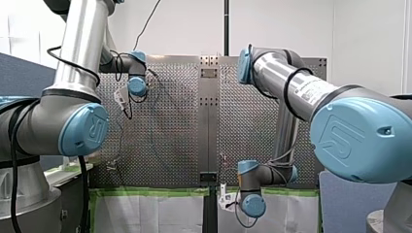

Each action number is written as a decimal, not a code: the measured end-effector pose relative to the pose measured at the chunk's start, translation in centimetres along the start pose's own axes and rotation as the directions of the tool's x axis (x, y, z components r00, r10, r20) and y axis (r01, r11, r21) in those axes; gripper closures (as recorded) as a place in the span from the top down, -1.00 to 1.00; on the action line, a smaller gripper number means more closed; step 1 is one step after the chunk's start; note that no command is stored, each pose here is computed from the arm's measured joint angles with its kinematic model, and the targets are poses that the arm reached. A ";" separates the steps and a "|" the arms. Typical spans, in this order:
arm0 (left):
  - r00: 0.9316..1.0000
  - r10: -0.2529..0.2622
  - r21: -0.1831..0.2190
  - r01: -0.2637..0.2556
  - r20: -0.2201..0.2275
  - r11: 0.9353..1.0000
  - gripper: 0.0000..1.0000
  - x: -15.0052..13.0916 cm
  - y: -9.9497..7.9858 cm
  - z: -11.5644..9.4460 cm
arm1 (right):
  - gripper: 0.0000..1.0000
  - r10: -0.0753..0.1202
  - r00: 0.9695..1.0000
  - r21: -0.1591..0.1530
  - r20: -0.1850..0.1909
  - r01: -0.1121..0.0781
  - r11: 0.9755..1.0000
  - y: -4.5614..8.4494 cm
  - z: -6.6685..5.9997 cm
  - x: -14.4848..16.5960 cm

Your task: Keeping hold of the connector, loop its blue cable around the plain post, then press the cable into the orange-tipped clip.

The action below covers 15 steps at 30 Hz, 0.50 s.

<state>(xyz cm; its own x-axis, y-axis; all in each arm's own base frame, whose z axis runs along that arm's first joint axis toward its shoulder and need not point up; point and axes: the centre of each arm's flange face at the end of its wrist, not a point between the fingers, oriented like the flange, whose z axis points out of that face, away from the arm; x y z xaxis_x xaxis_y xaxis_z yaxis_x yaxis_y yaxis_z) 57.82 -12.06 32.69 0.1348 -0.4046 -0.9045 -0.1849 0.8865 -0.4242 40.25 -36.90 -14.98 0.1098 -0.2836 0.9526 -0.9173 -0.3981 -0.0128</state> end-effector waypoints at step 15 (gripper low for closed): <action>1.000 0.001 -0.013 -0.001 0.002 1.000 1.00 0.0 0.1 -0.1 | -1.00 0.017 0.990 -0.009 -0.137 -0.018 1.000 0.5 0.2 8.2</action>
<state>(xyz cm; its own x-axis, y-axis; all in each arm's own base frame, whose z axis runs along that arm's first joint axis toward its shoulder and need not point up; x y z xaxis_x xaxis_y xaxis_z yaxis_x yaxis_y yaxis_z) 57.73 -12.02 32.66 0.1366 -0.4029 -0.9050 -0.1979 0.8840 -0.4235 40.76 -39.56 -7.26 0.0411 -0.1685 0.9848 -0.9226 -0.3848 -0.0273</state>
